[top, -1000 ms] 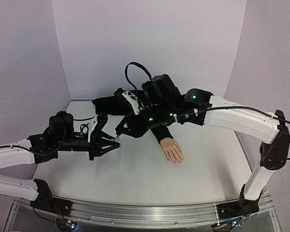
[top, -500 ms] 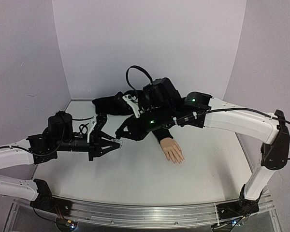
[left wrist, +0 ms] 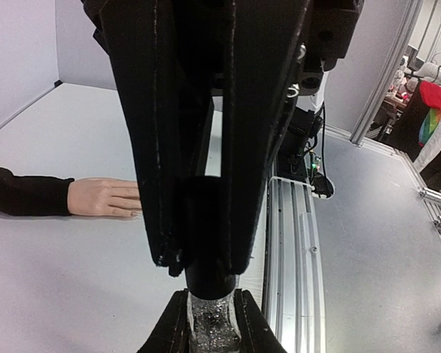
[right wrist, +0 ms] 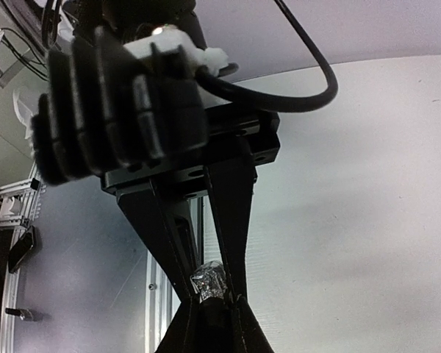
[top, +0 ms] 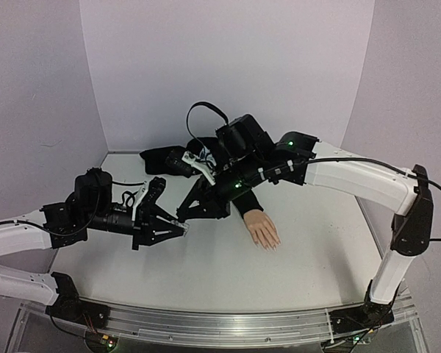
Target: Paint the nails
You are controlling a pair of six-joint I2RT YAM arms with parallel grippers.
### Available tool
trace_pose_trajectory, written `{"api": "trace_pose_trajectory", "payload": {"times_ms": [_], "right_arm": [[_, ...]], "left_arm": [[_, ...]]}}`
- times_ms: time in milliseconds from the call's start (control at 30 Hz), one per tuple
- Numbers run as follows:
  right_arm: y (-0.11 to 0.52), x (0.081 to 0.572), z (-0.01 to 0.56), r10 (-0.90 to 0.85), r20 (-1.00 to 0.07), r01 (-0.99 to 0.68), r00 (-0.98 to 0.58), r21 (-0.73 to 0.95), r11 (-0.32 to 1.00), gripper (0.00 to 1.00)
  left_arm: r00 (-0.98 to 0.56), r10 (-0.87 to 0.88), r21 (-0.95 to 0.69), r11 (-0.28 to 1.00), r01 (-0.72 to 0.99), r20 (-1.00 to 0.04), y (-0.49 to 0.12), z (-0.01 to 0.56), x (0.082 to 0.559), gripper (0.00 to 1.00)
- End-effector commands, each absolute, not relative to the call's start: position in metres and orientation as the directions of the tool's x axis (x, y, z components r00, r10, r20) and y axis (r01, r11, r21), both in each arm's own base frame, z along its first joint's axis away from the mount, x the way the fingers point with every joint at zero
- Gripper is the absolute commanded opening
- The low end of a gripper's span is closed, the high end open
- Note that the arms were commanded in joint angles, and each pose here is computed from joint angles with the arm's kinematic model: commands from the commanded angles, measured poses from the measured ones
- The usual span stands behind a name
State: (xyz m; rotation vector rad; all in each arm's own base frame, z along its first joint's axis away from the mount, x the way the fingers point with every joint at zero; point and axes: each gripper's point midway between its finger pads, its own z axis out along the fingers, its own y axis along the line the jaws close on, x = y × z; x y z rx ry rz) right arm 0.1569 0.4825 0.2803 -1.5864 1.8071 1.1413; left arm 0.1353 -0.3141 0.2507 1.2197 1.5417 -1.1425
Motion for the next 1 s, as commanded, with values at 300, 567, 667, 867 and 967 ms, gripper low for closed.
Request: {"api": "trace_pose_trajectory", "payload": {"times_ms": [300,567,667,867,967], "right_arm": [[0.497,0.260,0.224,-0.325,-0.663,-0.637,-0.674,0.299,0.710,0.00],[0.481,0.300,0.279,-0.189,-0.766,-0.572,-0.614,0.267,0.776,0.45],[0.460,0.306,0.290,-0.242,-0.784,-0.625,-0.572,0.226,0.748,0.61],[0.429,0.269,0.317,-0.406,-0.831,-0.865,-0.380,0.164,0.474,0.75],[0.421,0.243,0.319,-0.435,-0.873,-0.965,-0.218,0.127,0.229,0.77]], "left_arm": [[0.179,-0.099,0.051,0.730,0.682,-0.979,-0.283,0.356,0.264,0.00],[0.182,-0.072,0.074,0.725,0.684,-0.981,-0.312,0.343,0.287,0.00],[0.148,-0.067,0.058,0.706,0.706,-0.987,-0.318,0.333,0.288,0.00],[0.040,-0.054,-0.003,0.625,0.780,-0.998,-0.331,0.308,0.281,0.00],[-0.007,-0.067,-0.044,0.573,0.819,-0.998,-0.336,0.306,0.278,0.00]]}}
